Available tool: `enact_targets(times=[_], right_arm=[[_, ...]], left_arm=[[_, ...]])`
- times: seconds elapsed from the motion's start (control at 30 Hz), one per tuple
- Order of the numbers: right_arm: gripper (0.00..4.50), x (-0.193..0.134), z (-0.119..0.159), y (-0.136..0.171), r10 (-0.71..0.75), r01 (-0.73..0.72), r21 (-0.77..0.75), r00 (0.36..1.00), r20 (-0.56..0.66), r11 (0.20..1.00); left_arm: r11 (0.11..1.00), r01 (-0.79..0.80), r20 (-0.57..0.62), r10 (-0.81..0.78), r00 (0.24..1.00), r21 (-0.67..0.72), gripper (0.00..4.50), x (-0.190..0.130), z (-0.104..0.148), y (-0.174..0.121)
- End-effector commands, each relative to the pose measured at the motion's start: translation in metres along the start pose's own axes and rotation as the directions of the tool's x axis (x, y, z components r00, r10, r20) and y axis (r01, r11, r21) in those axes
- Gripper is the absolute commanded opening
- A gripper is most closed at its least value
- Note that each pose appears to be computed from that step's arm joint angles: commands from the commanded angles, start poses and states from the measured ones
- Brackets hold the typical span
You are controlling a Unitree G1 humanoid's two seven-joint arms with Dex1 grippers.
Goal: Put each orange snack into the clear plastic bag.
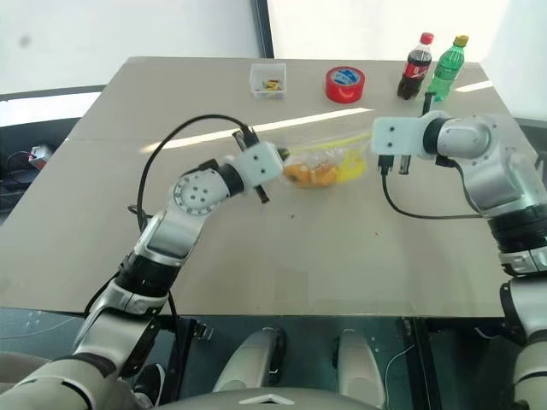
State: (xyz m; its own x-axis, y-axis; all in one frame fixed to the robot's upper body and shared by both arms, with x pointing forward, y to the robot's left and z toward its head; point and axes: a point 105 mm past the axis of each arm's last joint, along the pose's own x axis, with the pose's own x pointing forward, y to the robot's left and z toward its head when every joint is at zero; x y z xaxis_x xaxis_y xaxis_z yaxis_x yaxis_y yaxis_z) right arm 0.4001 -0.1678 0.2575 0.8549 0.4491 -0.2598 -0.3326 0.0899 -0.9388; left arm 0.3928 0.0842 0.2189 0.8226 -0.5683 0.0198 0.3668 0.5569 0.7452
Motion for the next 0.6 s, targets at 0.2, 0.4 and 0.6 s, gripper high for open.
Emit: enact_targets(times=[0.2,0.4,0.6], right_arm=[[0.05,-0.026,0.013,-0.033,-0.125,0.115,0.113,0.988,0.085,0.987],[0.05,-0.033,0.009,0.026,0.074,-0.091,0.246,0.994,0.076,0.965],[0.05,-0.044,-0.003,0.051,0.148,-0.149,0.315,0.989,0.028,0.937]], left_arm=[[0.991,-0.127,0.14,0.133,0.981,-0.048,0.0,-0.01,0.033,0.057],[0.971,0.197,0.03,-0.195,0.98,-0.135,0.0,-0.042,-0.014,-0.037],[0.909,0.33,0.039,-0.332,0.943,-0.255,0.0,-0.078,-0.016,-0.08]])
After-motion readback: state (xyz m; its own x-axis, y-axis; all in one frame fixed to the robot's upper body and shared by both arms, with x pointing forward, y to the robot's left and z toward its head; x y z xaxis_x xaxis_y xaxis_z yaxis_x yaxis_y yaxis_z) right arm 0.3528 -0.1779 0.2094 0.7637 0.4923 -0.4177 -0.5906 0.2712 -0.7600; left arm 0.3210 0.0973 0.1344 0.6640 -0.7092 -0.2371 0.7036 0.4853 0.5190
